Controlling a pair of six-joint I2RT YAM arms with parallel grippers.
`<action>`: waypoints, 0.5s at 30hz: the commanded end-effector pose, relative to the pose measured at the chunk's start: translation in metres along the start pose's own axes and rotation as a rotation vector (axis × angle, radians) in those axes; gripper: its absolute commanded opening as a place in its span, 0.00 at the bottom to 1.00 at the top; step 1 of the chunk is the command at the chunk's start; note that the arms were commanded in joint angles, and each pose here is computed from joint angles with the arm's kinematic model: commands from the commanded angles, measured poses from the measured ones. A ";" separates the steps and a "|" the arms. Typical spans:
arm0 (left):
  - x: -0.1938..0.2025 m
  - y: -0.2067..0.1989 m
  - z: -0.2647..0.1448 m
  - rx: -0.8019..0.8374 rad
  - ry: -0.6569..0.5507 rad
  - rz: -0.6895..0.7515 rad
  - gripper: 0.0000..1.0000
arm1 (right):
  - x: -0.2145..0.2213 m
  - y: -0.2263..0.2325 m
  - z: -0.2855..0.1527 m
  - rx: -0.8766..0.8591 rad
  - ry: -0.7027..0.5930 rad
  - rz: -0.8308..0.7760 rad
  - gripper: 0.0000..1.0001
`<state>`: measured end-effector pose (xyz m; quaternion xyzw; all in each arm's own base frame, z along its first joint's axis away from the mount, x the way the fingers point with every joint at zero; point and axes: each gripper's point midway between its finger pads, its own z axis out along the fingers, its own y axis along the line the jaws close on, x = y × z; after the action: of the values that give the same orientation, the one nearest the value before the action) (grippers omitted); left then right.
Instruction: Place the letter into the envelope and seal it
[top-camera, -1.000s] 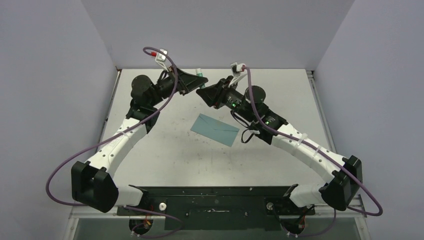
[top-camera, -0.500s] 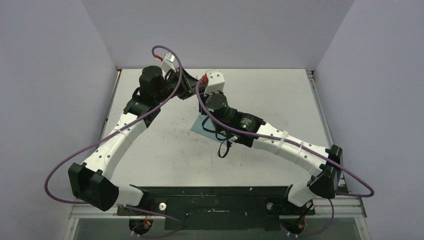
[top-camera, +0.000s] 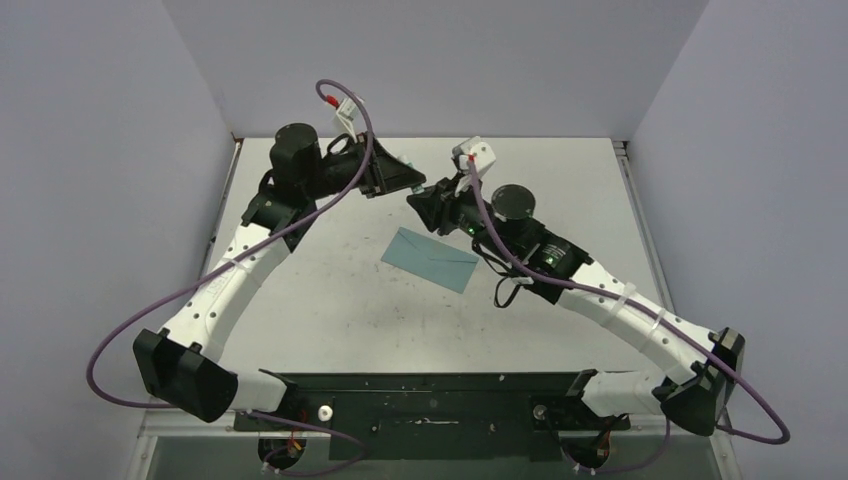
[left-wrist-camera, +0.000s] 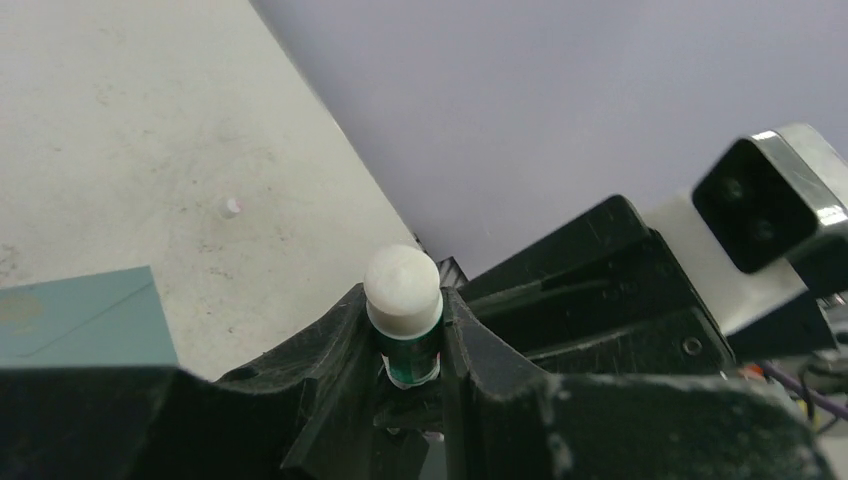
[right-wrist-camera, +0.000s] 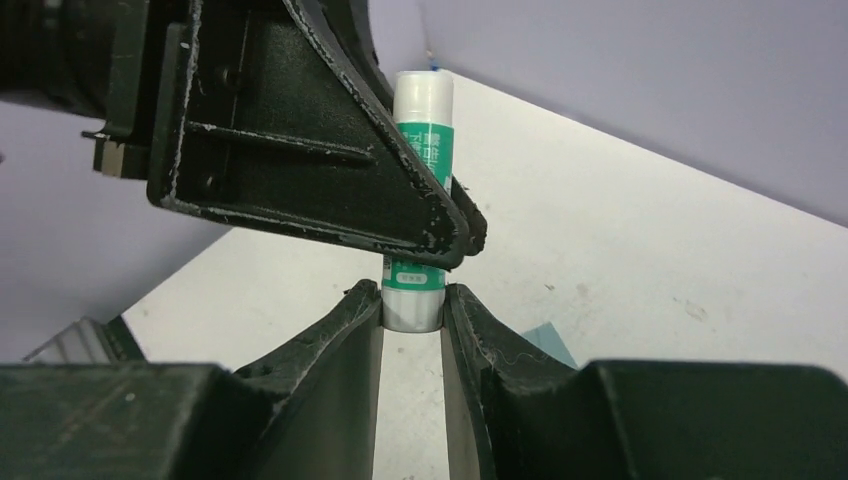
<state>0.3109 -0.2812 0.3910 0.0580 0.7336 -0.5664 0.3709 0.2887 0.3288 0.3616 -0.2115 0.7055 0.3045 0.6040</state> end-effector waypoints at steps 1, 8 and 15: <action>-0.035 -0.071 -0.028 0.259 -0.093 0.258 0.00 | -0.038 0.025 -0.037 -0.235 -0.197 -0.025 0.05; -0.027 -0.098 -0.039 0.422 -0.067 0.287 0.00 | -0.049 0.058 -0.061 -0.426 -0.251 0.357 0.94; -0.026 -0.102 -0.042 0.434 -0.074 0.291 0.00 | -0.066 0.058 -0.072 -0.465 -0.326 0.498 0.93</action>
<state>0.2772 -0.2772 0.4670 0.1892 0.6052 -0.6446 0.4270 0.2222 0.3305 0.3957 -0.1596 0.6056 0.5546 0.5480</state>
